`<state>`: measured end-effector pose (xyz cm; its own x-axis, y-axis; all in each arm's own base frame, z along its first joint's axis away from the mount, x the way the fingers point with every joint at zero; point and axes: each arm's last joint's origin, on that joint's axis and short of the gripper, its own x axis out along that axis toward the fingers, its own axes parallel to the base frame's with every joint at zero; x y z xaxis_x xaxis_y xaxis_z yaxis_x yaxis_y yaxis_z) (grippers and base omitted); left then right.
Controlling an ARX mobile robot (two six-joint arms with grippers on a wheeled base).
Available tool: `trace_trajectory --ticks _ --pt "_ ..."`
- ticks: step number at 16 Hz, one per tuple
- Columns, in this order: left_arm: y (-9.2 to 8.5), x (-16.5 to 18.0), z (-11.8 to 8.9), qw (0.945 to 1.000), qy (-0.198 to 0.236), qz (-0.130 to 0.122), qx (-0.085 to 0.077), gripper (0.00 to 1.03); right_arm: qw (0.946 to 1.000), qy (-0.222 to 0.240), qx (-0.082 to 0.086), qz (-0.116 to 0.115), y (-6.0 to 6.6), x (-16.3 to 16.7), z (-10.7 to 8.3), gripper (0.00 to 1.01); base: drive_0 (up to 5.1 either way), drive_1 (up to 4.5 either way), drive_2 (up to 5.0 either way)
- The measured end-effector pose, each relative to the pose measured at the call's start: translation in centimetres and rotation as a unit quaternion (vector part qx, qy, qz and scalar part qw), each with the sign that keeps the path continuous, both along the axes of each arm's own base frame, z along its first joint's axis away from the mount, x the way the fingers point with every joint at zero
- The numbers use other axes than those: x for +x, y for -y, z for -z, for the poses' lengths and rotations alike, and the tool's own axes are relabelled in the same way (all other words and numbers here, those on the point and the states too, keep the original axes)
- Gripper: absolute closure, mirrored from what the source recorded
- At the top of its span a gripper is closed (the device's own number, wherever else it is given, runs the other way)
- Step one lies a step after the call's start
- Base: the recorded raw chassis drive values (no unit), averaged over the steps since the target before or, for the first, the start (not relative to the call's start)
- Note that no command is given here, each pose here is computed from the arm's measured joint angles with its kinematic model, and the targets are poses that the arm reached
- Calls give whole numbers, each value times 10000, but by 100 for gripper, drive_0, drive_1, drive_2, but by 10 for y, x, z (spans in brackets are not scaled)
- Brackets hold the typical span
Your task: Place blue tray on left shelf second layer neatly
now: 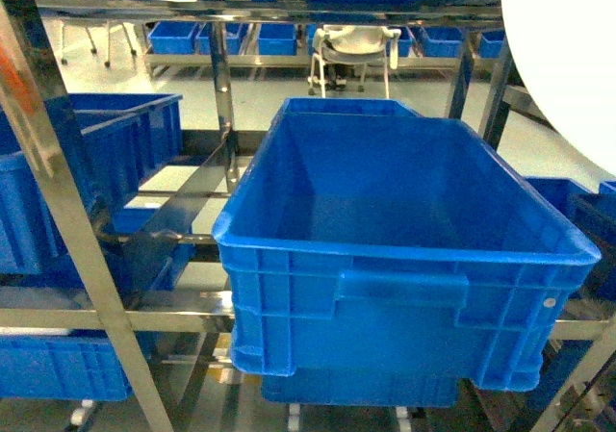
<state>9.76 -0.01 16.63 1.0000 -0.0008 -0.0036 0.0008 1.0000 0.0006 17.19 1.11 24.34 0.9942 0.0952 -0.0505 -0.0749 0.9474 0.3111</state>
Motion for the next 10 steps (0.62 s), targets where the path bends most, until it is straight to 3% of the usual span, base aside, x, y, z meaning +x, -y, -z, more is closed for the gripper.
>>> trace_trajectory --ticks 10 --pt "0 0 0 10000 2 -2 0 5 10000 -34 -4 0 0 1 1 99 0 0 0"
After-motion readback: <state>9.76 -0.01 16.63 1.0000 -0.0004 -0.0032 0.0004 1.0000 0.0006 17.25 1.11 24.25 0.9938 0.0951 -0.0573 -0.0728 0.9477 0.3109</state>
